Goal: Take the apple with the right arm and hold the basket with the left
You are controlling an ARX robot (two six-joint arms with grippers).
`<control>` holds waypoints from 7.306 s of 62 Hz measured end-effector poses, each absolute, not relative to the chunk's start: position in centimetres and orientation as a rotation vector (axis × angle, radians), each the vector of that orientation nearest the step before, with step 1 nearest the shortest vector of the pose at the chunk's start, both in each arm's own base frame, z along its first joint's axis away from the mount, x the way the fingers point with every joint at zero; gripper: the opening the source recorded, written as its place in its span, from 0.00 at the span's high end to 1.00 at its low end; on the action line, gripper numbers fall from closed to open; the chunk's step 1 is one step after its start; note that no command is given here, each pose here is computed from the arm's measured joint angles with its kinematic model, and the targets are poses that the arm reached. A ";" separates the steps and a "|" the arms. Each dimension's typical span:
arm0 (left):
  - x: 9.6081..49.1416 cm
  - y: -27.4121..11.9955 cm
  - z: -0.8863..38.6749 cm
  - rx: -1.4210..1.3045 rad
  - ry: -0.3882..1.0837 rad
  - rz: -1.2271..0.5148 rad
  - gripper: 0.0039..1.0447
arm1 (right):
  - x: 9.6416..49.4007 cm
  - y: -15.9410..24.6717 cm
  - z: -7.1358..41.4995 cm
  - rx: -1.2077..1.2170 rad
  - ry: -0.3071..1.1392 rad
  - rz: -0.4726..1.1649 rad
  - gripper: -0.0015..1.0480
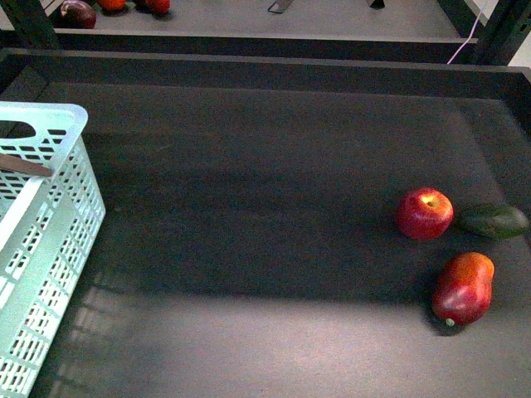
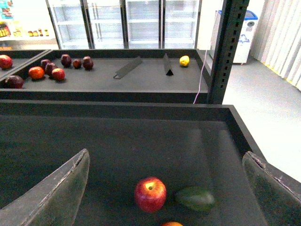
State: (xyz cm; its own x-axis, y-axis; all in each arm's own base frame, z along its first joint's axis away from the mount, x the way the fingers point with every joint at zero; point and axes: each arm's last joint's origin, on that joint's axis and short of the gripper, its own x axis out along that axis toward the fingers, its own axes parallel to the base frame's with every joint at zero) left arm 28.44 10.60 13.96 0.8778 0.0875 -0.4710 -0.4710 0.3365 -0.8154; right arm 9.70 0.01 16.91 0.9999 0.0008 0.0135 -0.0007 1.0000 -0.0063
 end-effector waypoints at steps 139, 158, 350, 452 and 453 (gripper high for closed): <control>24.1 -18.0 25.2 -0.896 0.615 -0.374 0.84 | 11.1 -0.9 15.8 0.110 0.489 -0.039 0.08; 24.1 -17.9 25.2 -0.891 0.609 -0.368 0.84 | 17.2 -3.4 14.9 -0.079 0.488 -0.017 0.08; 24.1 -18.0 25.2 -0.890 0.611 -0.372 0.84 | 42.5 1.7 -5.1 -0.275 1.004 0.202 0.22; 24.1 -18.0 25.2 -0.891 0.612 -0.372 0.84 | 29.7 9.4 23.2 -0.181 0.172 0.543 0.23; 24.1 -18.0 25.2 -0.891 0.611 -0.372 0.84 | 29.7 9.4 23.1 -0.183 0.174 0.544 0.23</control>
State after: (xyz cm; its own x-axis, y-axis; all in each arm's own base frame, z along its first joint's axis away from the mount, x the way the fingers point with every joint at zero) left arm 24.10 -17.96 25.20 0.7707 -0.5399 -0.3384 0.0522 0.5828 -0.8109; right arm 29.74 9.42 23.11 0.8420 0.4962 -0.2118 -0.5270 0.8405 -0.1260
